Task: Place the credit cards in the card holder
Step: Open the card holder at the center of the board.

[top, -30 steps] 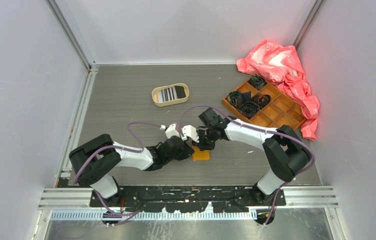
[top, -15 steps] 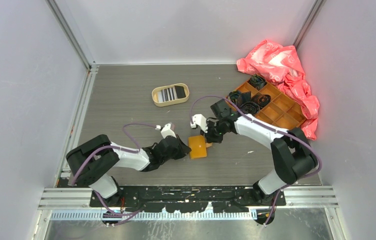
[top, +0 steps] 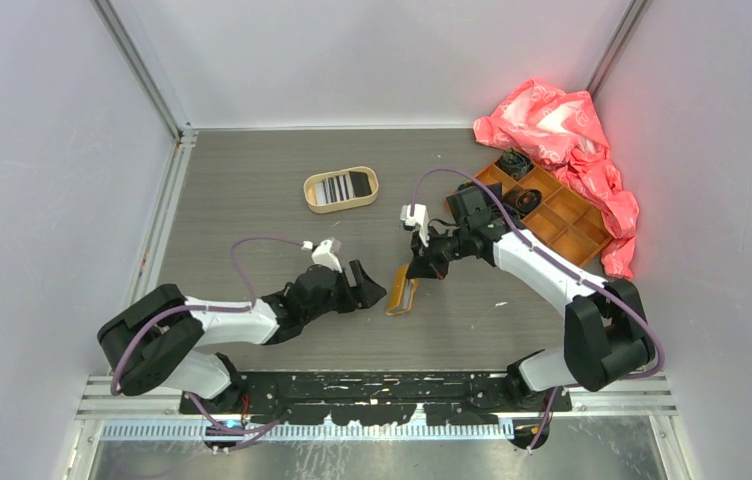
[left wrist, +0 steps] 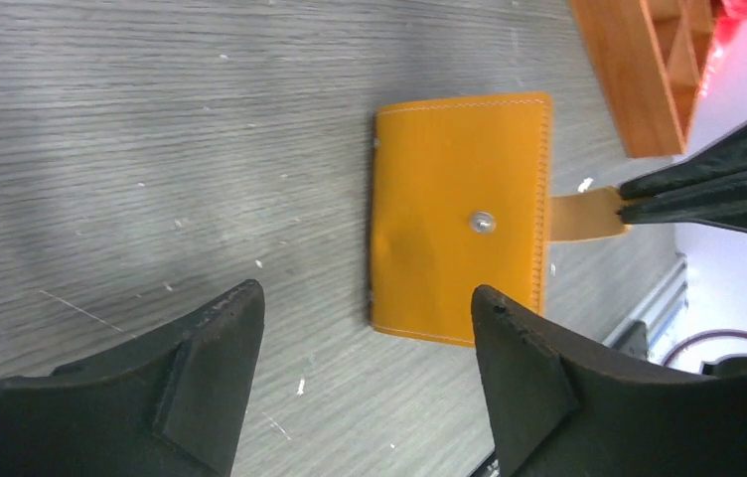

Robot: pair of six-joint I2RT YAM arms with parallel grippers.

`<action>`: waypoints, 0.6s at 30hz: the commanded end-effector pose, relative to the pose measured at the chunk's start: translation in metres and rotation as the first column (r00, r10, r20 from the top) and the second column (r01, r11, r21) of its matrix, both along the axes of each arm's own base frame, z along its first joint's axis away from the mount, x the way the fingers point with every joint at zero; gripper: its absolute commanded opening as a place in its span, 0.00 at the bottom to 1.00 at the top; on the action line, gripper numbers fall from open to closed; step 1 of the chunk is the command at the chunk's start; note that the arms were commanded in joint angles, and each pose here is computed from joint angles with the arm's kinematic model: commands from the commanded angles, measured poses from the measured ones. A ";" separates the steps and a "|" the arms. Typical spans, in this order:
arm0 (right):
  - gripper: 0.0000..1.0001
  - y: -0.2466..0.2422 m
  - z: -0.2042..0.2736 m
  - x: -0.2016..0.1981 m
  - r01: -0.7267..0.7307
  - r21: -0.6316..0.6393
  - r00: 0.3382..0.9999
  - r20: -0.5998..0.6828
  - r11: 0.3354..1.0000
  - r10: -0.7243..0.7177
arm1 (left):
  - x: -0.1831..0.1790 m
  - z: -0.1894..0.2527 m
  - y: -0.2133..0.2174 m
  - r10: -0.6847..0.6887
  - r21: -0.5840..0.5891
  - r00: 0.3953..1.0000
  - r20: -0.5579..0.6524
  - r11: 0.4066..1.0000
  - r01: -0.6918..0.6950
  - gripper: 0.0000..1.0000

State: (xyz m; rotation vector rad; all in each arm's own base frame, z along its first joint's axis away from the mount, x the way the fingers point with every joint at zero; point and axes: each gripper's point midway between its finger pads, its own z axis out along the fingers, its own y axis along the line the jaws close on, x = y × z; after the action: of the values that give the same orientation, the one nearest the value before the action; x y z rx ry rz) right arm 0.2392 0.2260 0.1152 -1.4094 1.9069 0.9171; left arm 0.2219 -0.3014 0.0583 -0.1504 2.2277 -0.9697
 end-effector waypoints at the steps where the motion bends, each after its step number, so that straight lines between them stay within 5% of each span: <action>1: 0.01 0.017 0.027 -0.005 -0.002 0.149 0.999 -0.033 0.989 0.007 | -0.005 0.029 -0.010 -0.110 -0.046 0.985 0.132 0.992 0.117 0.80; 10: 0.01 0.014 0.021 0.003 0.036 0.134 0.998 -0.050 0.990 -0.029 | -0.022 0.043 -0.030 -0.267 -0.099 0.942 0.205 0.951 0.291 0.85; 18: 0.01 0.013 0.018 0.004 0.043 0.127 0.998 -0.059 0.991 -0.035 | -0.021 0.055 -0.026 -0.274 -0.057 0.933 0.232 0.954 0.294 0.87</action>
State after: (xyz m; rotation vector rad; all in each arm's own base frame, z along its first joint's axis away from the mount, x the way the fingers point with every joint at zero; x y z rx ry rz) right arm 0.2387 0.2341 0.1240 -1.2851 1.9259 1.0329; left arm 0.1950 -0.3238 0.0860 0.1867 2.1220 -1.1756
